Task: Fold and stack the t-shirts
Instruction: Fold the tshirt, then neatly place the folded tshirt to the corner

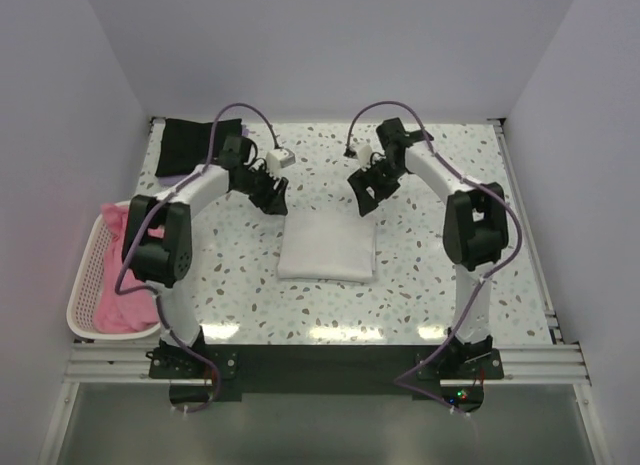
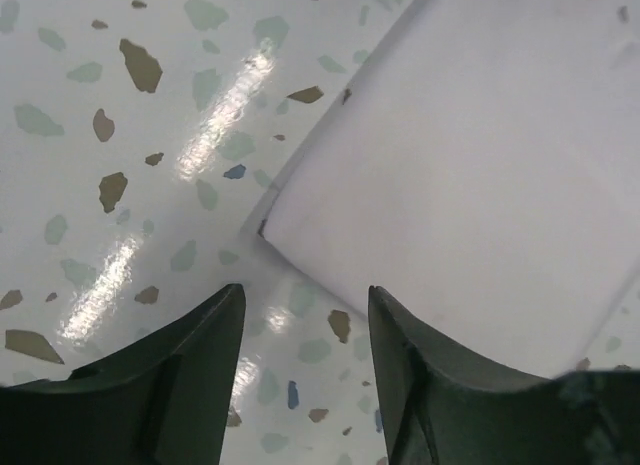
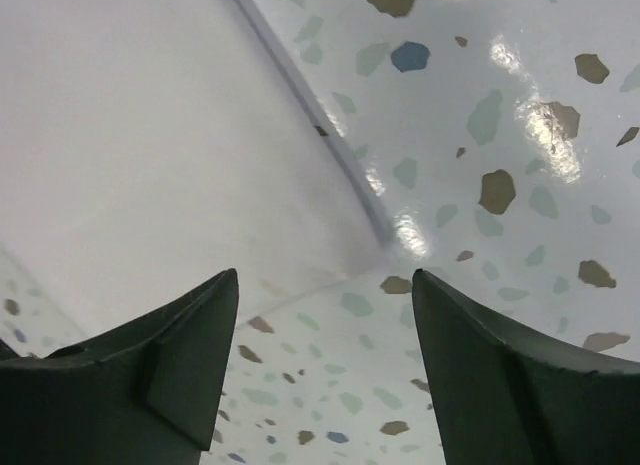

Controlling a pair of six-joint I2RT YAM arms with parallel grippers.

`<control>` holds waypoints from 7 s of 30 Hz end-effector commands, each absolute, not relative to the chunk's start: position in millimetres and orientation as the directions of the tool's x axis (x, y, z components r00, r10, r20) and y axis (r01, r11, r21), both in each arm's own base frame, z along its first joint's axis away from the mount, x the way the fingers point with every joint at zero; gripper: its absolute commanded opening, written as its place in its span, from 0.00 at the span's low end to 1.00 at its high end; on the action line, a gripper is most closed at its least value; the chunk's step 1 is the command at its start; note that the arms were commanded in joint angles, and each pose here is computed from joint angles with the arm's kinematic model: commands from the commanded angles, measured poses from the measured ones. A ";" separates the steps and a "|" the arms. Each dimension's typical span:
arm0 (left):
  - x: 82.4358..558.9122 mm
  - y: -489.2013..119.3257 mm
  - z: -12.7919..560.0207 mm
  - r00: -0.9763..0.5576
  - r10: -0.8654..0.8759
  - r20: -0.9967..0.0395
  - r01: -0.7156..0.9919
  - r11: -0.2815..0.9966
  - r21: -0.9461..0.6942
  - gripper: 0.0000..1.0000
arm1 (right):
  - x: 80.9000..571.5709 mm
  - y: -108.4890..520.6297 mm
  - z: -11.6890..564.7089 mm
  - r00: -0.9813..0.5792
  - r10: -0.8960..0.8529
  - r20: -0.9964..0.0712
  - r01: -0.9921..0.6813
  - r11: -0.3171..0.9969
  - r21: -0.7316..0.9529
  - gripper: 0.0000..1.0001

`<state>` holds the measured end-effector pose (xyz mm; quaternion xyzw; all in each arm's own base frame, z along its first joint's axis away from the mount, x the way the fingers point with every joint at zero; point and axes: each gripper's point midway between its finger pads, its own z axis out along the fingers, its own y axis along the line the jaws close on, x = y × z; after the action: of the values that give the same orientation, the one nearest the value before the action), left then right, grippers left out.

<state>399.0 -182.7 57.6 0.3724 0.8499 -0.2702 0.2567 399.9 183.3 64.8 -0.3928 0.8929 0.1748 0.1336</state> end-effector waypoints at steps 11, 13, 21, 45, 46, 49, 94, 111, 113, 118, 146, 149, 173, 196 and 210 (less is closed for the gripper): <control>218.0 -268.4 134.4 -0.748 0.299 -0.593 0.657 0.205 -0.725 0.63 | 228.7 286.1 157.7 -0.854 -0.404 -0.328 -0.479 0.364 0.799 0.82; 210.6 -273.4 122.6 -0.774 0.311 -0.551 0.618 0.189 -0.763 0.63 | 209.0 294.5 146.5 -0.868 -0.431 -0.247 -0.402 0.318 0.859 0.82; 216.5 -249.8 37.6 -0.890 0.331 -0.315 0.416 0.302 -0.858 0.61 | 192.4 267.6 49.5 -0.875 -0.483 0.035 -0.189 0.407 0.894 0.79; 239.8 -218.5 100.2 -0.736 0.339 -0.586 0.668 0.221 -0.711 0.59 | 226.0 219.1 119.2 -0.895 -0.434 -0.106 -0.274 0.345 0.898 0.72; 242.6 -217.8 109.8 -0.722 0.329 -0.609 0.686 0.224 -0.692 0.59 | 231.8 220.0 126.6 -0.893 -0.427 -0.145 -0.313 0.355 0.881 0.71; 265.9 -205.2 135.4 -0.710 0.235 -0.664 0.701 0.335 -0.630 0.59 | 260.1 220.1 146.9 -0.851 -0.400 -0.340 -0.503 0.433 0.748 0.66; 344.4 -132.7 66.4 -0.892 -0.123 -0.435 0.174 0.794 -0.582 0.66 | 234.2 395.9 5.6 -0.208 -0.876 -0.436 -0.970 0.242 -0.024 0.33; 320.7 -165.1 78.8 -0.884 -0.234 -0.404 0.193 0.605 -0.773 1.00 | 244.4 383.4 89.6 -0.174 -0.767 -0.617 -0.981 0.192 0.037 0.00; 316.7 -170.9 81.0 -0.889 -0.270 -0.369 0.166 0.561 -0.811 1.00 | 243.4 379.4 95.2 -0.177 -0.756 -0.630 -0.980 0.192 0.046 0.00; 308.9 -182.1 72.3 -0.902 -0.319 -0.290 0.097 0.506 -0.857 1.00 | 243.4 367.6 99.9 -0.188 -0.753 -0.631 -0.979 0.197 0.056 0.00; 331.7 -256.3 38.0 -0.951 -0.297 -0.085 -0.085 0.514 -0.853 0.48 | 247.0 401.5 122.7 -0.188 -0.698 -0.691 -0.977 0.207 0.057 0.00; 337.9 -251.3 38.7 -0.950 -0.273 -0.152 -0.029 0.562 -0.827 0.14 | 248.5 401.4 121.0 -0.193 -0.692 -0.696 -0.974 0.219 0.053 0.00; 558.0 -123.4 150.7 -0.599 0.370 -0.710 0.444 0.891 0.089 0.00 | 305.9 229.4 158.8 -0.526 -0.491 -0.695 -0.765 0.630 0.135 0.99; 594.9 -20.6 243.7 -0.433 0.449 -0.781 0.232 0.893 0.385 0.00 | 302.2 232.8 166.1 -0.557 -0.456 -0.694 -0.748 0.639 0.180 0.99; 576.4 -23.3 274.5 -0.420 0.407 -0.811 0.241 0.912 0.333 0.00 | 301.1 229.0 164.9 -0.554 -0.462 -0.693 -0.745 0.646 0.165 0.99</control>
<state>581.2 -25.4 228.3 0.2043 0.8571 0.0872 0.4648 300.4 233.2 152.1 -0.3598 0.8547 0.2332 0.2927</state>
